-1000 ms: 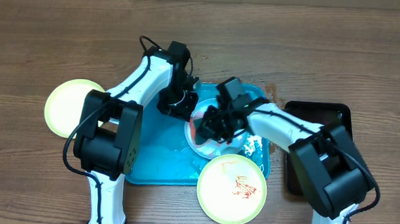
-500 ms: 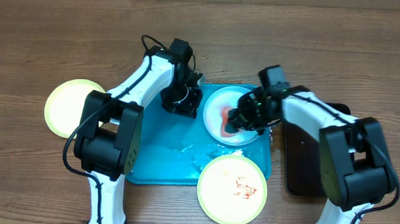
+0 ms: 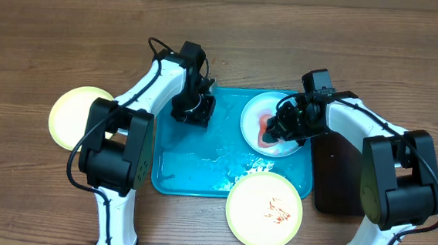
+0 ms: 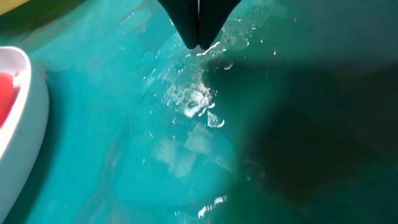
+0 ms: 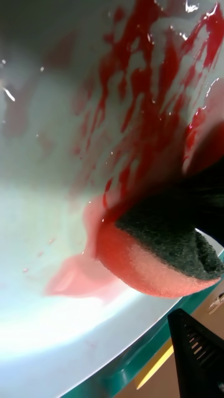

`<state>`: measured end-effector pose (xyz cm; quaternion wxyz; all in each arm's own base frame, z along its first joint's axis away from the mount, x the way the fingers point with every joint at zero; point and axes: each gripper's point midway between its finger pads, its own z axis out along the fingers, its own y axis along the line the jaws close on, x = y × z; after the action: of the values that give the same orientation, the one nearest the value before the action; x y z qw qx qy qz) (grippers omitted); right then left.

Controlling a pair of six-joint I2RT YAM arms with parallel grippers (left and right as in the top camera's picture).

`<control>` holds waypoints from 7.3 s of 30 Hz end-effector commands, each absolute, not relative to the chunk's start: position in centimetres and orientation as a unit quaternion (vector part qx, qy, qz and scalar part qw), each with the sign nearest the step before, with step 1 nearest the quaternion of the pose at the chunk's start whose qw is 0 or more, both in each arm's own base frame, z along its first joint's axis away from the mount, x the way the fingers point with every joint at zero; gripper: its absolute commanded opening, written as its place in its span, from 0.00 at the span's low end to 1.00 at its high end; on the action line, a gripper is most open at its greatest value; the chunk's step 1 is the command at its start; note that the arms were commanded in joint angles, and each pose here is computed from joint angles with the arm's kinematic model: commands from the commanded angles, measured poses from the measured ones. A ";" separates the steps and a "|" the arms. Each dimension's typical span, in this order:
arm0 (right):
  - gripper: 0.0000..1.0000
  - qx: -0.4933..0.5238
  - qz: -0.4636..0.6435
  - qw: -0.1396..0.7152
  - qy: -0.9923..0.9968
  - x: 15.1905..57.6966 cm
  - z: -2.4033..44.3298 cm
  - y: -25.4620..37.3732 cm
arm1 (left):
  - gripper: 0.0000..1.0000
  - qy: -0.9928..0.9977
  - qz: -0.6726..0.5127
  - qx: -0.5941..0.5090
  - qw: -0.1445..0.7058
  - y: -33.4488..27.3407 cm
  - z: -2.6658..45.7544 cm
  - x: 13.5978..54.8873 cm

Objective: Clean dirty plates on tray and stack at the side
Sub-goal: 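Scrub the light-blue plate with the sponge while the left gripper holds it, then continue scrubbing the light-blue plate's red sauce with the right gripper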

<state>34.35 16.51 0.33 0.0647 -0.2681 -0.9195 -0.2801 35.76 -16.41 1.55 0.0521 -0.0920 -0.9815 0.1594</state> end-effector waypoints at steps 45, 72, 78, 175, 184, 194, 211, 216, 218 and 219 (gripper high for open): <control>0.04 -0.273 -0.202 0.072 -0.938 32.4 -3.6 15.2 | 0.14 -0.975 0.203 0.054 0.065 -27.5 -2.1 34.9; 0.04 -0.145 -0.234 0.051 -0.960 33.3 -2.0 16.3 | 0.04 -0.982 0.135 0.089 0.100 -17.1 -3.0 35.8; 0.04 -0.113 -0.082 0.022 -0.990 34.3 -0.7 12.7 | 0.04 -0.985 0.121 0.070 0.104 -16.8 -3.1 35.3; 0.04 -0.223 -0.084 -0.034 -0.971 39.0 -0.8 14.5 | 0.04 -0.987 0.100 0.003 0.123 -18.8 -3.1 32.9; 0.04 -0.179 -0.009 0.017 -0.984 35.6 -1.2 11.7 | 0.04 -0.988 0.100 0.005 0.121 -18.8 -3.1 33.1; 0.04 -0.034 -0.130 0.103 -0.986 31.9 -0.2 16.6 | 0.05 -0.988 0.100 0.014 0.119 -18.9 -3.1 33.2; 0.04 0.023 -0.250 0.053 -0.966 33.6 1.5 24.3 | 0.04 -0.987 0.101 0.023 0.119 -19.0 -3.1 33.3; 0.04 -0.013 -0.166 0.016 -0.986 36.5 2.7 19.7 | 0.04 -0.987 0.101 0.025 0.119 -18.9 -3.1 33.3; 0.04 -0.010 -0.140 -0.006 -0.990 37.7 4.2 18.3 | 0.04 -0.987 0.101 0.025 0.119 -18.9 -3.1 33.2; 0.04 -0.009 -0.131 -0.019 -0.991 38.2 5.1 17.8 | 0.04 -0.987 0.101 0.025 0.119 -19.0 -3.1 33.3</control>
<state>34.76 19.97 2.49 0.0531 -0.0072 -0.9826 -0.1780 35.33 -20.14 0.20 0.0832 0.0204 -0.9846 0.1526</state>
